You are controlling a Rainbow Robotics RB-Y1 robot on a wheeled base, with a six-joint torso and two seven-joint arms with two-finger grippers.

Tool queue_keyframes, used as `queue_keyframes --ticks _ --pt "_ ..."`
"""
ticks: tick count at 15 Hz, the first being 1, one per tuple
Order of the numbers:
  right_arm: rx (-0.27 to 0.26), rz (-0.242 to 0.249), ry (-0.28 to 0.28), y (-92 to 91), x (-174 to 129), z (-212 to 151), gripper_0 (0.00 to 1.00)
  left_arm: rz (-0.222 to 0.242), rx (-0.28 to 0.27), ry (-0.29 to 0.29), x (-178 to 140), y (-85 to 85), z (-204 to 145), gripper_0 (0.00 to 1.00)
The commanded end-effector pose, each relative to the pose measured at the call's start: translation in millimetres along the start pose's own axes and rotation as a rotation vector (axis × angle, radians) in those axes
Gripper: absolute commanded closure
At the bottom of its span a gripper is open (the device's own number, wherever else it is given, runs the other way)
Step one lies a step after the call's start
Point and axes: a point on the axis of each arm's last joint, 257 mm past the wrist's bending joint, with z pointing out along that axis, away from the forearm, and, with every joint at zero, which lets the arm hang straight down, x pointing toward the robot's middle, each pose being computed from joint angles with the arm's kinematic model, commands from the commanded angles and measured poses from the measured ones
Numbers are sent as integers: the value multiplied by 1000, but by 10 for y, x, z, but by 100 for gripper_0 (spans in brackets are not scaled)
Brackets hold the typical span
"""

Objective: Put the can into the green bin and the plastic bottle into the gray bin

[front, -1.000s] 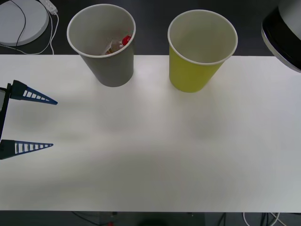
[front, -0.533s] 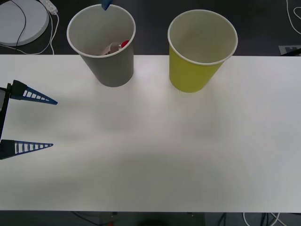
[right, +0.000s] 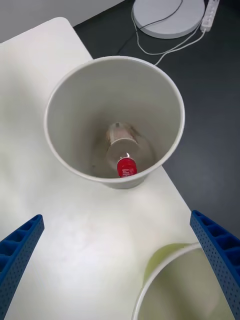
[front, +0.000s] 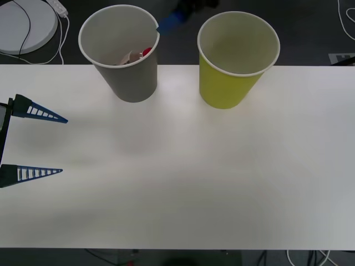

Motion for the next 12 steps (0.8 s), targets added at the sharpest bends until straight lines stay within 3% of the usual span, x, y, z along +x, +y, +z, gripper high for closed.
queue_keyframes --ticks 1,5,12 --pt "-17 -40 -25 90 177 -135 0 0 0 0 0 0 0 0" --pt "-39 -87 -66 249 459 -340 0 0 0 0 0 0 0 0" --pt "-55 -112 -121 494 983 -638 0 0 0 0 0 0 0 0"
